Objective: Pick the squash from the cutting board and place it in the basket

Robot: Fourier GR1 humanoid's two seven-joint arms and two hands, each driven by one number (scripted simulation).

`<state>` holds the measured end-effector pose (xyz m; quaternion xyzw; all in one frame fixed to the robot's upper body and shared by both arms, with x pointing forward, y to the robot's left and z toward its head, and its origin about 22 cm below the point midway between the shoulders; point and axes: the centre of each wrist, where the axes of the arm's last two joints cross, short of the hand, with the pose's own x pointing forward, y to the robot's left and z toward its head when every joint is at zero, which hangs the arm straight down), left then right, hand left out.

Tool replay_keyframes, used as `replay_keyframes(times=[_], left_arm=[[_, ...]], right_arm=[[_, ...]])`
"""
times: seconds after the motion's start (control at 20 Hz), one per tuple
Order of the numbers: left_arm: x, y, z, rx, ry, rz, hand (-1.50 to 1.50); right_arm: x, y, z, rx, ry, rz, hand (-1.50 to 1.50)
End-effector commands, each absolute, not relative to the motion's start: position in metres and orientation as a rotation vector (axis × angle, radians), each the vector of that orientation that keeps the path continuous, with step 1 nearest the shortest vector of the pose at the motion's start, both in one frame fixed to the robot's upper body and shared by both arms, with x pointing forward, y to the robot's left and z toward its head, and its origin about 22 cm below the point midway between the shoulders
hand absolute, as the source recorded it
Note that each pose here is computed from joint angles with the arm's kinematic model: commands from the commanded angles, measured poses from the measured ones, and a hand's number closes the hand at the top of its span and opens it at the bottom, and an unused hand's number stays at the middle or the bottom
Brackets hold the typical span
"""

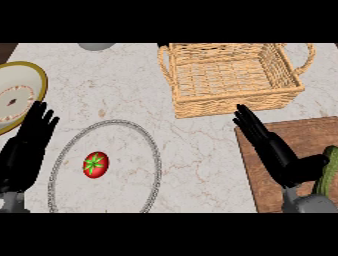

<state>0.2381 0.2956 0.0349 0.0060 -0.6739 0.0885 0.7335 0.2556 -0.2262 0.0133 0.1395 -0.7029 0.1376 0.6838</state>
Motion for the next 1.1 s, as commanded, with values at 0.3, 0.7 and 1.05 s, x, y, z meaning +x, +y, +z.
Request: replay_keyframes(times=[0.3,0.7,1.05], left_arm=[[0.191,0.305,-0.047,0.154,-1.029,-0.005,0.0],[0.194,0.299,-0.049,0.155,-1.018,-0.02,0.0],[0.188,0.306,-0.045,0.183,-1.012,0.003,0.0]], right_arm=[[0.285,-0.329,0.113,0.181,-1.913,0.434,1.5],[0.263,-0.266,0.091,-0.15,-1.851,0.365,-1.5],[0.258,-0.342,0.169,-0.847,-1.593,0.655,-1.5]])
